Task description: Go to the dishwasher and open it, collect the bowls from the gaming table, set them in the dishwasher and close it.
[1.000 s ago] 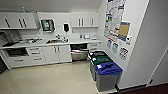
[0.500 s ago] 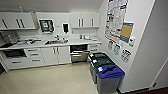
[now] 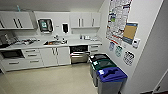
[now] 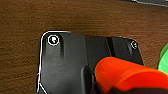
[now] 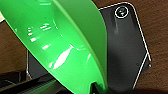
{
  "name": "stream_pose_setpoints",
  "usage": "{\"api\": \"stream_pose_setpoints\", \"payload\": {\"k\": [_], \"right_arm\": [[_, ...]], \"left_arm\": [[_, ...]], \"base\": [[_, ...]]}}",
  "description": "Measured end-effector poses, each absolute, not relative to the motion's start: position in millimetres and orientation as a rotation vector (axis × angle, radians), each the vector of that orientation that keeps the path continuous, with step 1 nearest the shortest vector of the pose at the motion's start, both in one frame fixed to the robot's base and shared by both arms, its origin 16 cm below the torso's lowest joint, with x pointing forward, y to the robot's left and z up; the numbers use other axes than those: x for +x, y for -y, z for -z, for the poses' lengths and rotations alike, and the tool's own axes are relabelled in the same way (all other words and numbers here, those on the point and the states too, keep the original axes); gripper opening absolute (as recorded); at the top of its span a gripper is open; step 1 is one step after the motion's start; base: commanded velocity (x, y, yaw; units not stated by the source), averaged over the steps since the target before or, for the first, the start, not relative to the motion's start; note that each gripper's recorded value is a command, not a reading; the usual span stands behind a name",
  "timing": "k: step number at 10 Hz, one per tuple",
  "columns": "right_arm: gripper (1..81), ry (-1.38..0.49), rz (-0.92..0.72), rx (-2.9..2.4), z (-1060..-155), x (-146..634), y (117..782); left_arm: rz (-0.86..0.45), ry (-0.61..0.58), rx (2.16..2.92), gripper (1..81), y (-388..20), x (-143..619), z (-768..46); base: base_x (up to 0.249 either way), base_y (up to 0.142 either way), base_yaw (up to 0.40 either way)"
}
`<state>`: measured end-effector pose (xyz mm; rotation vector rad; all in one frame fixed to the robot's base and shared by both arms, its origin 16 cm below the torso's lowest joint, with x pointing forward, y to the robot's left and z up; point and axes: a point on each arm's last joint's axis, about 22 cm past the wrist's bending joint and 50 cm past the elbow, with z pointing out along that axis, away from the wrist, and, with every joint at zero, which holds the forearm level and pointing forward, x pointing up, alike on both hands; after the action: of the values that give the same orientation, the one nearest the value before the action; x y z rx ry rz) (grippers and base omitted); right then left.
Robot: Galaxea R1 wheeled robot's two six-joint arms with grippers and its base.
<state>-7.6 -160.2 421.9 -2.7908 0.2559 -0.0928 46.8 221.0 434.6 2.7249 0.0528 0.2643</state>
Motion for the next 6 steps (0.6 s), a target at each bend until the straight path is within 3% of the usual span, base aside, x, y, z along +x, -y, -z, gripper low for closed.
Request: {"api": "stream_pose_setpoints", "payload": {"k": [4,6], "right_arm": [[1.0,-0.254,0.097,-2.789,-422.0,-5.1,159.3],[1.0,-0.254,0.097,-2.789,-422.0,-5.4,158.9]], "left_arm": [[-0.263,-0.053,2.725,1.0,-220.7,46.6,-434.5],[-0.264,-0.053,2.725,1.0,-220.7,46.5,-434.5]], "base": [[0.128,0.000,0.000],[0.110,0.065,0.000]]}}
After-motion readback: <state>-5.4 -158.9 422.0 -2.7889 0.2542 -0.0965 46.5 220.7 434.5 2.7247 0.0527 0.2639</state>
